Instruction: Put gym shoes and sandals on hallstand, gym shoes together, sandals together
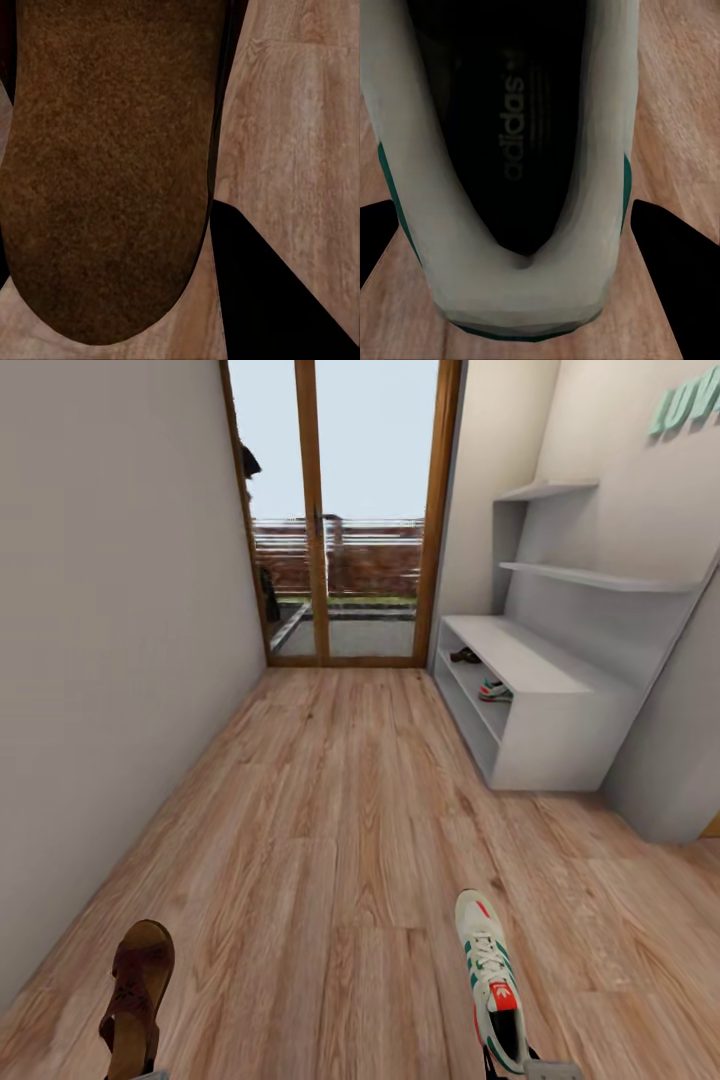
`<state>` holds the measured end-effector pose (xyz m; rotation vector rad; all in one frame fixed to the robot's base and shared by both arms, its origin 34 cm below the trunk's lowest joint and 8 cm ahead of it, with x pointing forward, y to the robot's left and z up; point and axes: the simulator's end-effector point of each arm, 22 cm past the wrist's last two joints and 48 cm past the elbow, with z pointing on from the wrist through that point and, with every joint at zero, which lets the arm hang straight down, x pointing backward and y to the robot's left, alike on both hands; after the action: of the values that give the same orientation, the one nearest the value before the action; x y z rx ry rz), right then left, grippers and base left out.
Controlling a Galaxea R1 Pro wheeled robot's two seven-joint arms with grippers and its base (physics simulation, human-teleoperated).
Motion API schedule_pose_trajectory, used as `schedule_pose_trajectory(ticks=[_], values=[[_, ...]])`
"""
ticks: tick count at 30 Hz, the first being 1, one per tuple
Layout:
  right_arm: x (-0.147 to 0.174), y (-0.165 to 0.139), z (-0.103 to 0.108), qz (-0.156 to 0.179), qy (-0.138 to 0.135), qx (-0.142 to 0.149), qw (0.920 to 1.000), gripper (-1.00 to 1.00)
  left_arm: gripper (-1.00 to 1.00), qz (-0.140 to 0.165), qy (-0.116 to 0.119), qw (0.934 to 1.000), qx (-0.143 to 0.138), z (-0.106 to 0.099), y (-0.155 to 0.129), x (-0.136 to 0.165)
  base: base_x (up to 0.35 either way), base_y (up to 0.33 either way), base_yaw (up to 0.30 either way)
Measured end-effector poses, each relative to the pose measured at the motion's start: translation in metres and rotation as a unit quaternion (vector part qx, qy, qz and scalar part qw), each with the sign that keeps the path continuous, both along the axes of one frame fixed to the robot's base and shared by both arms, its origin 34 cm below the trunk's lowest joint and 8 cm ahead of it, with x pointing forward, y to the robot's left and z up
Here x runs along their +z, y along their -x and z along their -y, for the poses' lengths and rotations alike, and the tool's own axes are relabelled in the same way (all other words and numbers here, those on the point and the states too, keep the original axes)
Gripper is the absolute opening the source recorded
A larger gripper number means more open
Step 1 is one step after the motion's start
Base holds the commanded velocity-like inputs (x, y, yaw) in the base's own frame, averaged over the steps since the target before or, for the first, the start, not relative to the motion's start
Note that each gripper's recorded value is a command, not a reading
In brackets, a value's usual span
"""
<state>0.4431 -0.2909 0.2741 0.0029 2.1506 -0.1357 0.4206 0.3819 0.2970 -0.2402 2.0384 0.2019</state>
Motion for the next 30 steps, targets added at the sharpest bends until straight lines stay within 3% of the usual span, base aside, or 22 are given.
schedule_pose_trajectory(ticks=[30], values=[[0.0001,0.0000,-0.0001,0.000,0.000,0.000,1.0000,-1.00,-1.00,0.000,0.001,1.0000,0.000,0.0009,0.0001,-0.0002,0.338,0.000,0.000]])
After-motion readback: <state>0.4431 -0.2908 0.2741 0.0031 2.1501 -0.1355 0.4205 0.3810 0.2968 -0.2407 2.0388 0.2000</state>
